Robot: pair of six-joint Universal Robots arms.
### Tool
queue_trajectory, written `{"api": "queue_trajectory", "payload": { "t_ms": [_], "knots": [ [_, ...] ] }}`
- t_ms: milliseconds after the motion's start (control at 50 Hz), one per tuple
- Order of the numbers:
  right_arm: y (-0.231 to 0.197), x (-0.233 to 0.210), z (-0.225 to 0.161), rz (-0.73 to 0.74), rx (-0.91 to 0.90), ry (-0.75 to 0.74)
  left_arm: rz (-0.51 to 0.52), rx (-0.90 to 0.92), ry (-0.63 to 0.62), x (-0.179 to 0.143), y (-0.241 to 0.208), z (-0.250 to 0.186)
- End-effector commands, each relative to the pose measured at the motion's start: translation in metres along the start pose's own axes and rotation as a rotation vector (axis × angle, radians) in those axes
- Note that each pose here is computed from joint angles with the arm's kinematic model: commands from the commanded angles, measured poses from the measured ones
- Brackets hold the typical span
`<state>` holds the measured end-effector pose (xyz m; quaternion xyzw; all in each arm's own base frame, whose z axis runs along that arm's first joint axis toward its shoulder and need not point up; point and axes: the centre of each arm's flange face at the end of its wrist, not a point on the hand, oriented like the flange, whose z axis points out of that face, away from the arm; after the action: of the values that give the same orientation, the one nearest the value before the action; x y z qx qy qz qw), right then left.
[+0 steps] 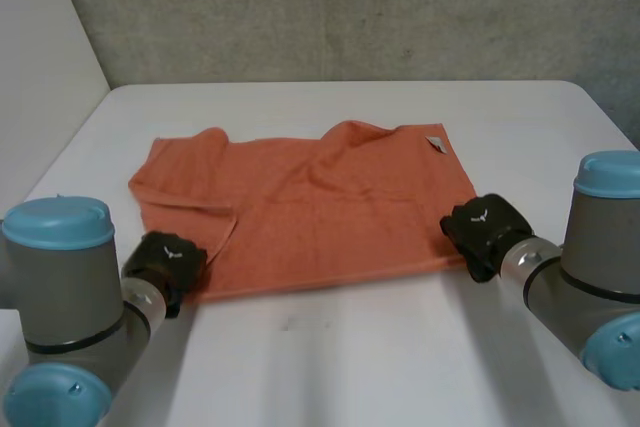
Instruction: Fold the laundry
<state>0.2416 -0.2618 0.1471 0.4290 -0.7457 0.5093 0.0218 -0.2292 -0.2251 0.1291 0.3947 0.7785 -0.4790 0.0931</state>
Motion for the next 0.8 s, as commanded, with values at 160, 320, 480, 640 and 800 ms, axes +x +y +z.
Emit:
{"api": "queue_trajectory", "payload": {
  "t_ms": [160, 320, 480, 640, 800],
  "knots": [
    [0.000, -0.001, -0.003, -0.021, -0.034, -0.030, 0.189, 0.314, -0.170, -0.016, -0.066, 0.039],
    [0.001, -0.003, -0.002, -0.022, -0.011, -0.020, 0.289, 0.491, -0.077, -0.003, -0.088, 0.067],
    [0.001, -0.003, -0.001, -0.022, -0.010, -0.019, 0.349, 0.457, -0.019, 0.007, -0.084, 0.093],
    [0.002, -0.001, 0.000, -0.021, -0.008, -0.013, 0.357, 0.389, 0.039, 0.014, -0.075, 0.102],
    [0.003, -0.001, 0.000, -0.022, -0.010, -0.013, 0.356, 0.363, 0.042, 0.016, -0.067, 0.108]
  ]
}}
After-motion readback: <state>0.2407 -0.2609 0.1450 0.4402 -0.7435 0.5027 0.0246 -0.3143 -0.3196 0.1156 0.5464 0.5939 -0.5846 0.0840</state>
